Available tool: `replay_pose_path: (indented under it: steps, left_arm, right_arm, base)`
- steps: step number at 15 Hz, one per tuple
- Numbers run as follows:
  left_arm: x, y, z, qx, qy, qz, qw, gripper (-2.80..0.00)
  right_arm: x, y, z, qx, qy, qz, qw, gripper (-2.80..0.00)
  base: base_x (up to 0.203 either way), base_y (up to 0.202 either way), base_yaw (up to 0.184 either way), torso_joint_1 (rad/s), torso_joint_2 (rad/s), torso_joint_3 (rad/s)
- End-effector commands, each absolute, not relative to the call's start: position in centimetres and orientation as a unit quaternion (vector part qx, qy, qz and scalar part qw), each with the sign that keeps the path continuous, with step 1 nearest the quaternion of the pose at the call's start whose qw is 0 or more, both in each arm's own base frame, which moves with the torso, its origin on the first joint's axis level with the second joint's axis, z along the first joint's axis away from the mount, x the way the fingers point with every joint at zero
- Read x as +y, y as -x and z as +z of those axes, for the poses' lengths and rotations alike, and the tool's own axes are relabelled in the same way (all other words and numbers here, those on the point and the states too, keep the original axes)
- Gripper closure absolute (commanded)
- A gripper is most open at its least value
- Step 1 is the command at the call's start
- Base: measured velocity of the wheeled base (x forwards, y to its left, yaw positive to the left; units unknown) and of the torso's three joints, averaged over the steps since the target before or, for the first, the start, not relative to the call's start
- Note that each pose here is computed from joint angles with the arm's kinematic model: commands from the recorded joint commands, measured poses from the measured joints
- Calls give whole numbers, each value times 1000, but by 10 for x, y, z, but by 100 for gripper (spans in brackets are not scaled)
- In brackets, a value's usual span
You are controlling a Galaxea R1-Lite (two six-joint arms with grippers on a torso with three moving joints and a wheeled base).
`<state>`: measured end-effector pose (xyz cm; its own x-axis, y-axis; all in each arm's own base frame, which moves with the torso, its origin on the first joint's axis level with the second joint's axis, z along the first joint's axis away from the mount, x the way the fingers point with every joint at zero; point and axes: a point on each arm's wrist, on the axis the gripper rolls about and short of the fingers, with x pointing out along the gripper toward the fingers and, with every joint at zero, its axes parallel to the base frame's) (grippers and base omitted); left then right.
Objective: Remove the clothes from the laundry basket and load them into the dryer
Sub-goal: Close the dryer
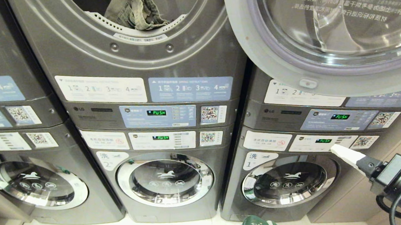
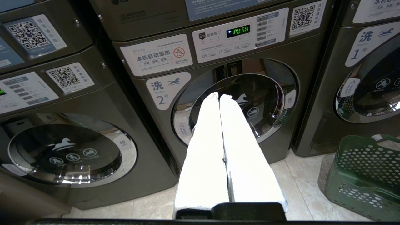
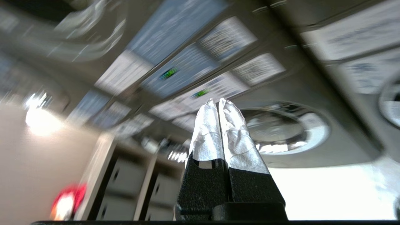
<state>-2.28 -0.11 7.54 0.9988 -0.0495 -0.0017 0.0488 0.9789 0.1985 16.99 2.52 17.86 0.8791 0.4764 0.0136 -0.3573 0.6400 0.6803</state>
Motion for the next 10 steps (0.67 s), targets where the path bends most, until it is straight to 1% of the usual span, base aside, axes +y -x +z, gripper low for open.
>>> replay_pose_path:
  steps: [1, 2, 4, 6, 8, 10]
  left_arm:
    - [-1, 23, 75, -2, -100, -25, 995, 0]
    - [-1, 23, 75, -2, -100, -25, 995, 0]
    - [-1, 23, 75, -2, -100, -25, 995, 0]
    - [-1, 23, 75, -2, -100, -25, 995, 0]
    - [-1, 23, 75, -3, -100, -25, 995, 0]
    - [-1, 23, 75, -2, -100, -25, 995, 0]
  right_arm:
    - [12, -184, 170, 92, -372, 181, 906, 0]
    - [2, -196, 177, 74, -390, 160, 904, 0]
    - [-18, -223, 199, 36, -446, 138, 884, 0]
    - [-52, -253, 215, 5, -493, 117, 862, 0]
    - [-83, -281, 220, -13, -509, 101, 854, 0]
    - [-102, -296, 226, -31, -509, 97, 855, 0]
  base:
    - [0, 0, 0, 0, 0, 0]
    - [0, 0, 0, 0, 0, 0]
    - [0, 0, 0, 0, 0, 0]
    - [0, 0, 0, 0, 0, 0]
    - [0, 0, 0, 0, 0, 0]
    - [0, 0, 0, 0, 0, 0]
